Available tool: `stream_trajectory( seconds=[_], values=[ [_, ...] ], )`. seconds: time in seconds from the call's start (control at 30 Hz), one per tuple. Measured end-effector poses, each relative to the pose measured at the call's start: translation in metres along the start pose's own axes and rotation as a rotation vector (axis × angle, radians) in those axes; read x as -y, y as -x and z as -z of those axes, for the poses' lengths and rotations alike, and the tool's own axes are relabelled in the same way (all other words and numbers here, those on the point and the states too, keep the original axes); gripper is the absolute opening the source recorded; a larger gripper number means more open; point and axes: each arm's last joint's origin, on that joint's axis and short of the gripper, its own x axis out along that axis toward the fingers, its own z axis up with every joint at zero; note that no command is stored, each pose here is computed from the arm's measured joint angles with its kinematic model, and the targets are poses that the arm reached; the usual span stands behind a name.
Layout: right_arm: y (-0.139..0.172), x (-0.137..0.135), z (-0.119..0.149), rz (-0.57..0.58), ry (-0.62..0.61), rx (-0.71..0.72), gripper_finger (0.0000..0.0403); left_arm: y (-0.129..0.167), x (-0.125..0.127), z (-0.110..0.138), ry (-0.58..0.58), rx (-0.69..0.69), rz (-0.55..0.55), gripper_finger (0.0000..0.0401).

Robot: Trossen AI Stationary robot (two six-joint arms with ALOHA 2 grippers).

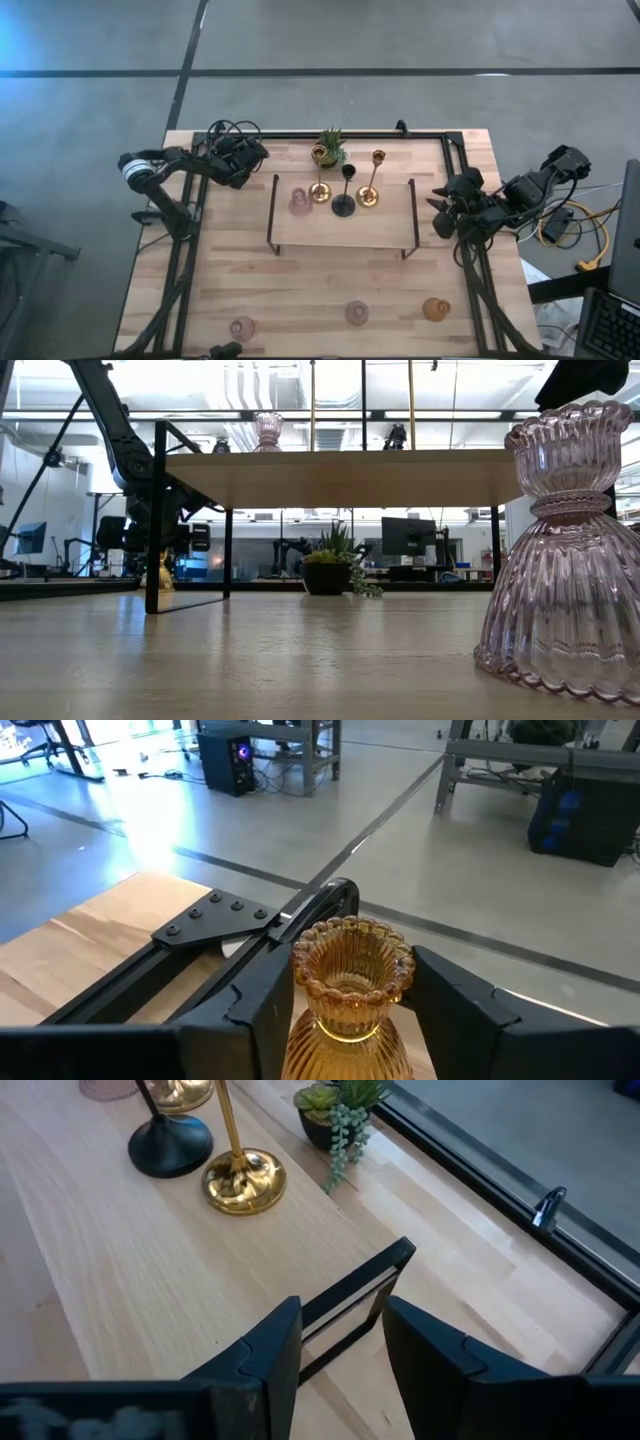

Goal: Pick & Place candle stick holders
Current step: Put the top orange glass candle holder on the shelf

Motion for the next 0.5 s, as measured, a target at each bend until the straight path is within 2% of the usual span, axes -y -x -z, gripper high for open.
stream_trajectory(
  seconds=[0.23, 0.5],
  values=[
    [0.006, 0.001, -0.006, -0.021, -0.019, 0.01, 0.0124, 0.0, 0.001, 0.0, -0.03, -0.026, 0.024, 0.0179],
    [0.011, 0.001, -0.012, -0.041, -0.037, 0.019, 0.0126, 0.01, 0.002, 0.002, -0.121, -0.078, 0.09, 0.0177]
  ],
)
